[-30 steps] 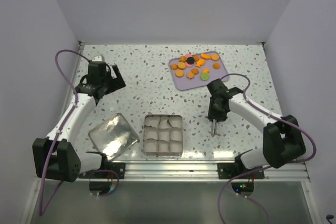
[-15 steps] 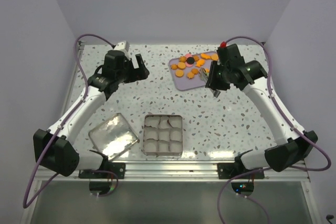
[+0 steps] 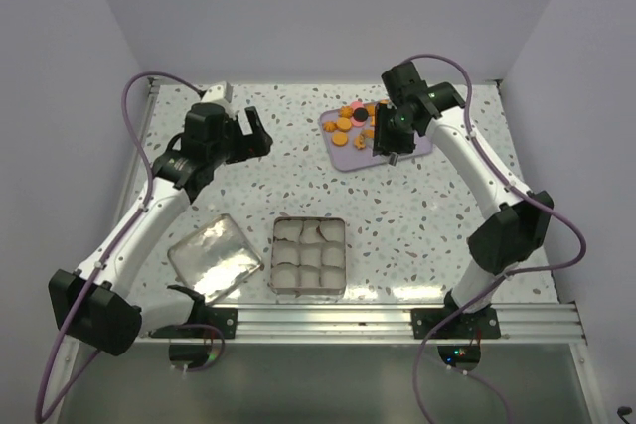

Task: Pack the cookies

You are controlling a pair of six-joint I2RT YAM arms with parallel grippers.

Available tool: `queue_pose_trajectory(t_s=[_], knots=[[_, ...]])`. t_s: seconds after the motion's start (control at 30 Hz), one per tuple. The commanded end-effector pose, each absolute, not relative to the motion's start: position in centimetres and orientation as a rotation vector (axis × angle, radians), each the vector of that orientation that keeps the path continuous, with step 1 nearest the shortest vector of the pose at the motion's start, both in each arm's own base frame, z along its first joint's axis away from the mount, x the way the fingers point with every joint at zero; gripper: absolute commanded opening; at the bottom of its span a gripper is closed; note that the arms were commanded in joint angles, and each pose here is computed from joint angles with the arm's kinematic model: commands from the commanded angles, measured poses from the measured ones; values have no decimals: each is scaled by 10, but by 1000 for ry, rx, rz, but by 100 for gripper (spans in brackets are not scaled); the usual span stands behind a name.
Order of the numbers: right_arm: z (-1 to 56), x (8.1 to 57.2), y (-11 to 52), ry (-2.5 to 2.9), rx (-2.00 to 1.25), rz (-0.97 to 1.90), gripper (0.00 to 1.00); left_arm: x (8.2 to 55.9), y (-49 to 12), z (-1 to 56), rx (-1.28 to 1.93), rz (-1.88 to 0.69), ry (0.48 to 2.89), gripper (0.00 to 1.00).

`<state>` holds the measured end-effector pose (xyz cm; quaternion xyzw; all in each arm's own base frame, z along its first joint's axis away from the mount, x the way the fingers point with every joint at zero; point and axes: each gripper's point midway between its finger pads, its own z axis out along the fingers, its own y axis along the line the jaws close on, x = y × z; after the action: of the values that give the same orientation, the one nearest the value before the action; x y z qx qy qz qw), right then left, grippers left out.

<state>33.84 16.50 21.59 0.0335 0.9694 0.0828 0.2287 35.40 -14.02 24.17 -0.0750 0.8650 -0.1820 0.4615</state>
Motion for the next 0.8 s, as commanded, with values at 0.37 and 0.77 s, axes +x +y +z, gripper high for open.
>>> queue_pose_trajectory(t_s=[0.37,0.77], knots=[[199,375,171,2708,25,92,47,333,-118,230,-171,-345,2151,100],[167,387,179,2771,5,26,47,332,-111,224,-175,-305,2160,100]])
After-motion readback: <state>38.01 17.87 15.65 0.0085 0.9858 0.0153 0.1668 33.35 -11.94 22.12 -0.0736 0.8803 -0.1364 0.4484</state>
